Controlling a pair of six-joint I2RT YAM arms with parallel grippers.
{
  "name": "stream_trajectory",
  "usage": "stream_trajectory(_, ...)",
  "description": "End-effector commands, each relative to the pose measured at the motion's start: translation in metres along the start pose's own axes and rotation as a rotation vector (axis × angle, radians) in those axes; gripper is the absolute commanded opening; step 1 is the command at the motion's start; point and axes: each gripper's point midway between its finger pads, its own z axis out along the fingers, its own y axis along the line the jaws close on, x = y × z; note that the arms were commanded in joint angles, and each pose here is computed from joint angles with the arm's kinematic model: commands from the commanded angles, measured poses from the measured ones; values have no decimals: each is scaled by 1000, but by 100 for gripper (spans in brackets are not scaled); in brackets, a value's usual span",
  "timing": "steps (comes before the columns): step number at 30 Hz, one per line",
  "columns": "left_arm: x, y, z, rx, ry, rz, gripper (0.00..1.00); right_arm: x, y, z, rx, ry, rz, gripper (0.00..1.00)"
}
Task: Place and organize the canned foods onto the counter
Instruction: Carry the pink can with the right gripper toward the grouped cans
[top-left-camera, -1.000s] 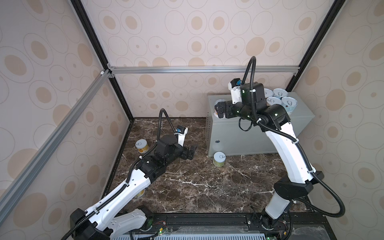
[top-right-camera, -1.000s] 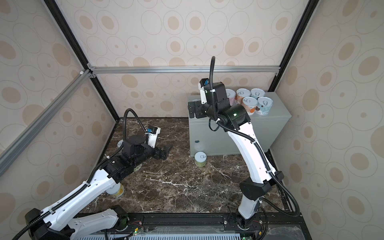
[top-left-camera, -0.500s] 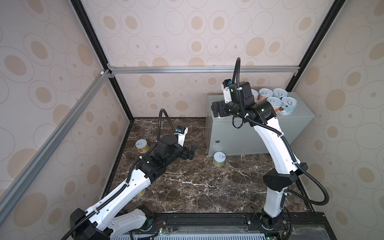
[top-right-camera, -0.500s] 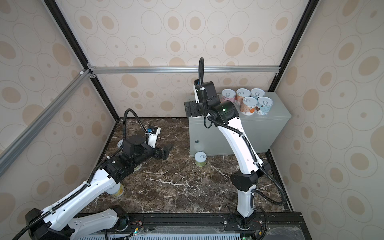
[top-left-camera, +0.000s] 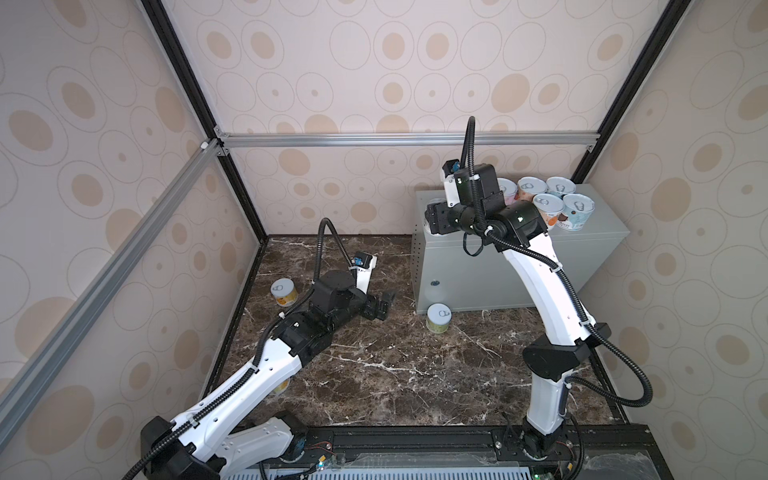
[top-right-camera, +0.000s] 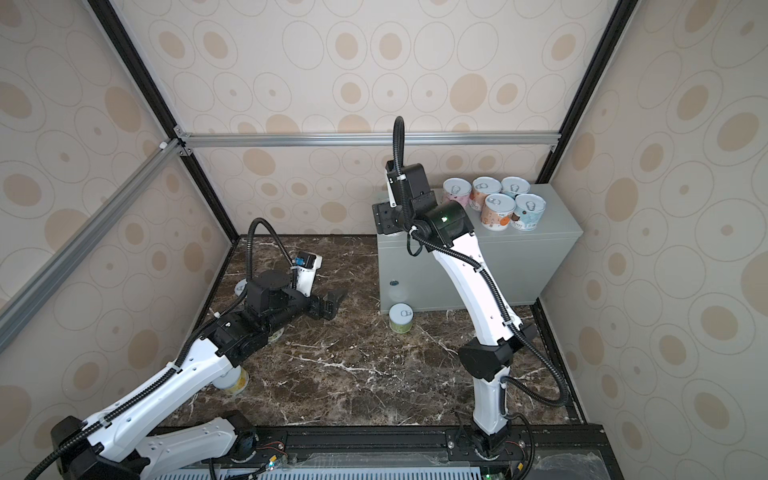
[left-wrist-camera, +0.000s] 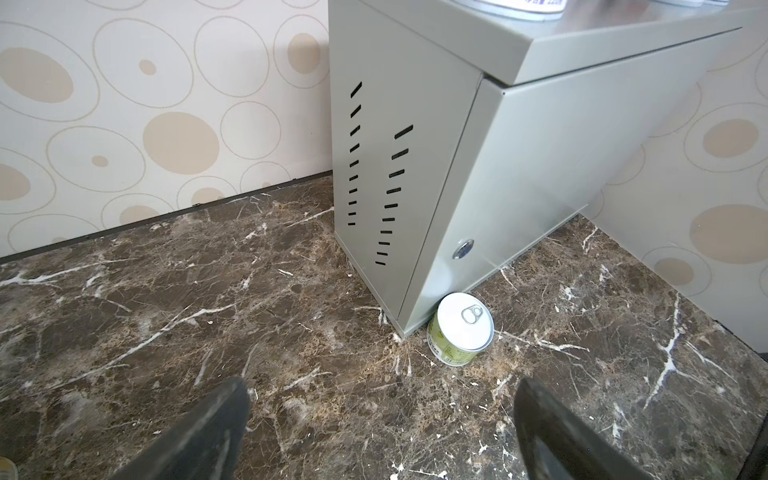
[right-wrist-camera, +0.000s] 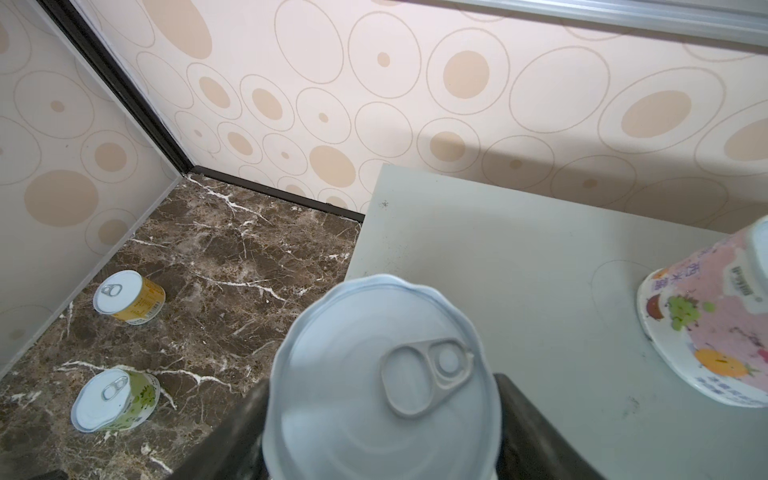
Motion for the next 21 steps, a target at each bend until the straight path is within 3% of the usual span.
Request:
stream_trajectory(1, -6, -1, 0, 7, -20, -6, 99, -4, -9, -9, 42, -12, -28, 66)
stream_trajectory(11, -5, -1, 1, 10, -18, -7, 99, -10, -43, -25, 91, -27, 17, 62)
stream_trajectory(21, -2, -2, 3, 15, -9, -7, 99, -5, -105, -41, 204, -4, 85, 61)
